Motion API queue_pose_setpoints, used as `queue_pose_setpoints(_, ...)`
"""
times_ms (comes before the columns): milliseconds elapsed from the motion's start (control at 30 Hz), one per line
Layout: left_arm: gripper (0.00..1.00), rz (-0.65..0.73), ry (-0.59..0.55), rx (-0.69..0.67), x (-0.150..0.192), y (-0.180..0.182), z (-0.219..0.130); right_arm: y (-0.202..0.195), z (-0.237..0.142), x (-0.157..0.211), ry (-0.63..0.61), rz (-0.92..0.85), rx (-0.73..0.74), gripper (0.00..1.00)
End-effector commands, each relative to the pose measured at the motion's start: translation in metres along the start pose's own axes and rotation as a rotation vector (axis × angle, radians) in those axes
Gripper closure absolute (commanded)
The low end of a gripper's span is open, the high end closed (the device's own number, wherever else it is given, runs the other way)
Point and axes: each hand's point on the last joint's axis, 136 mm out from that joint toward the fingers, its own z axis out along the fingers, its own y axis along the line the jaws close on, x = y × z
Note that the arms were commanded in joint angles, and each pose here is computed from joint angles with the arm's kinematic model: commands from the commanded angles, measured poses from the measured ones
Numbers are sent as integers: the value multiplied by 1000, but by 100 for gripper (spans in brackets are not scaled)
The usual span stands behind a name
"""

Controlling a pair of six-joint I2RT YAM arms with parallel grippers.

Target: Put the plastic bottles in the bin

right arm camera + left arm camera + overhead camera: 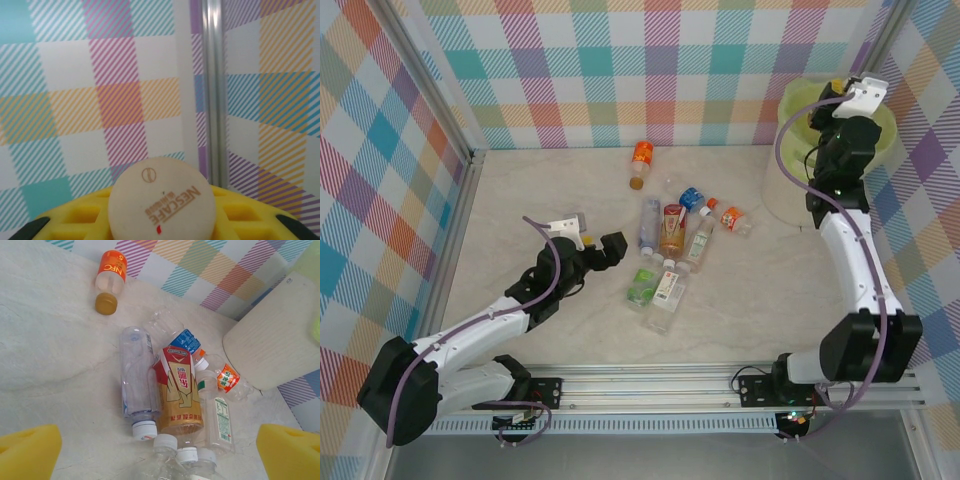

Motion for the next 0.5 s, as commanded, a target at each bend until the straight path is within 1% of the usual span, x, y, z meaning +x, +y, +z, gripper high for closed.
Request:
queue_pose_setpoints(0, 0, -7, 18, -2, 2, 3, 0, -11, 19, -23, -125, 35, 70, 89)
queue_pose_setpoints(100, 0, 0, 37, -17, 6, 6, -1, -10, 36, 7, -43, 2, 81, 85)
queue_pose_setpoints(167, 0, -3, 61, -62, 10, 14, 0, -12, 43, 32, 20, 0, 91, 84)
queue_pose_setpoints(267, 0, -24, 114, -181, 18, 33, 2, -18, 51, 68, 160, 43, 88, 80)
queue_pose_setpoints(333, 0, -22, 156, -185, 26, 34, 6, -18, 52, 89, 245, 76, 71, 76)
queue_pose_setpoints(367, 0, -23, 176, -179, 30, 32, 9, -17, 52, 97, 276, 92, 65, 72)
queue_pose_setpoints(467, 0, -28, 248, -183, 42, 31, 17, -16, 49, 116, 367, 101, 61, 52)
